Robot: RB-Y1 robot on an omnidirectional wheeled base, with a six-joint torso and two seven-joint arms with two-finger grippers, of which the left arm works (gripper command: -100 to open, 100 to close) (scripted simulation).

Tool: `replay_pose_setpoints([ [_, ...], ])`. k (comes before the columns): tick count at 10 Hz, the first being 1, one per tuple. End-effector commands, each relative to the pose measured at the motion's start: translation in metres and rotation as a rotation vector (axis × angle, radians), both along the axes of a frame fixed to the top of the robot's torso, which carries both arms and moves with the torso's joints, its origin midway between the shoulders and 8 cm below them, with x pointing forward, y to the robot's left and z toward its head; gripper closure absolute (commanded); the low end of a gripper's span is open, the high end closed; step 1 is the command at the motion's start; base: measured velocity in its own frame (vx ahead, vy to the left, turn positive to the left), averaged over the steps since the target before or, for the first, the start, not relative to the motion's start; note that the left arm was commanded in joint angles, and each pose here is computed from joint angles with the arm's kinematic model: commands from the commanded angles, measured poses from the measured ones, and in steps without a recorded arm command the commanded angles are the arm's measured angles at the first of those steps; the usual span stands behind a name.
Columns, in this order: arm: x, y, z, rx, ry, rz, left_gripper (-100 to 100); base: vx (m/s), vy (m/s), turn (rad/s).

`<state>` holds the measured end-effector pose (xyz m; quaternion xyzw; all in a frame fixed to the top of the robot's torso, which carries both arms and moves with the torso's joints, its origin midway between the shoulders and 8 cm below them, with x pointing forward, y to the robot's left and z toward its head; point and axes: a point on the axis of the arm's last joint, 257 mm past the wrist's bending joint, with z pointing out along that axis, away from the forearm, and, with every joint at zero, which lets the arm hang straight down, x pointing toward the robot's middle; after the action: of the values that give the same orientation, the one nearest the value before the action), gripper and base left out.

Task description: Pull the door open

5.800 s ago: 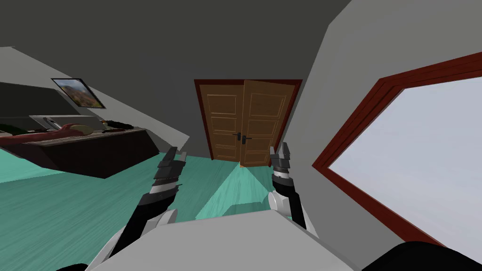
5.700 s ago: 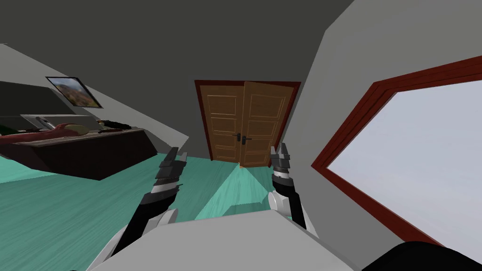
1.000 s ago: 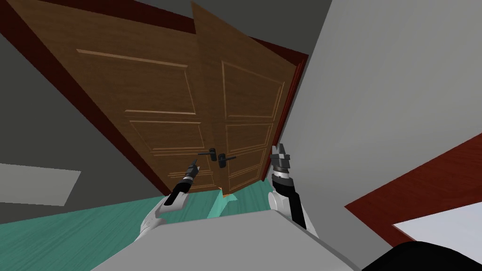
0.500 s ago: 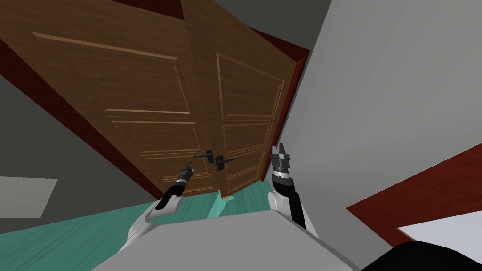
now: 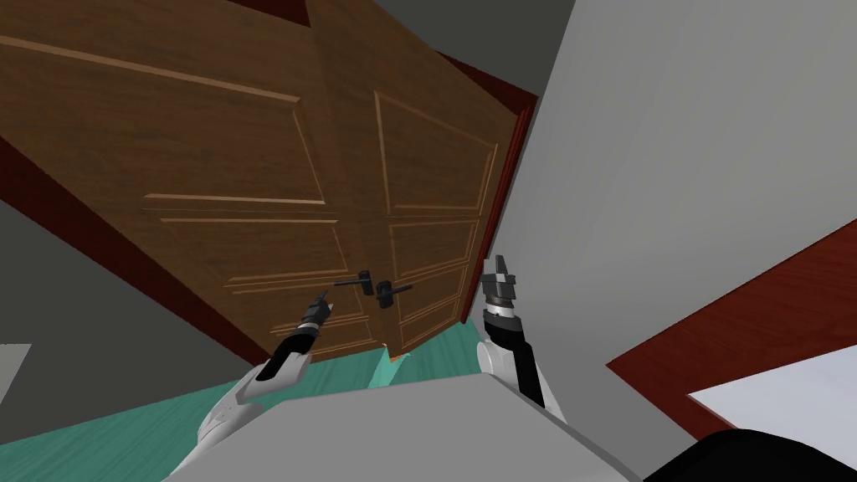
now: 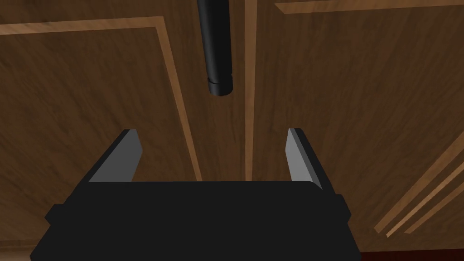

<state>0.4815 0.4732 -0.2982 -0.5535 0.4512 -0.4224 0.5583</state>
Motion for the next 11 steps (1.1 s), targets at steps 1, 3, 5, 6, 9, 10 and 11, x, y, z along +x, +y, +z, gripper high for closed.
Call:
replay_pose_setpoints([
  [1, -0.003, 0.013, 0.0, 0.0, -0.002, 0.016, -100, 0.117, -0.003, -0.125],
  [3, -0.003, 0.02, 0.003, -0.008, -0.014, 0.024, -100, 0.182, 0.032, -0.17],
  [5, 0.005, 0.008, 0.005, -0.022, -0.029, 0.007, -100, 0.203, -0.077, -0.192],
  [6, 0.002, 0.01, 0.005, -0.019, -0.026, 0.011, -100, 0.061, -0.049, 0.033],
  [9, 0.002, 0.01, 0.005, -0.019, -0.026, 0.011, 100, -0.016, 0.014, -0.02],
  [10, 0.002, 0.01, 0.005, -0.019, -0.026, 0.011, 100, -0.009, 0.006, -0.008],
  [11, 0.002, 0.01, 0.005, -0.019, -0.026, 0.011, 100, 0.0, 0.0, 0.0],
])
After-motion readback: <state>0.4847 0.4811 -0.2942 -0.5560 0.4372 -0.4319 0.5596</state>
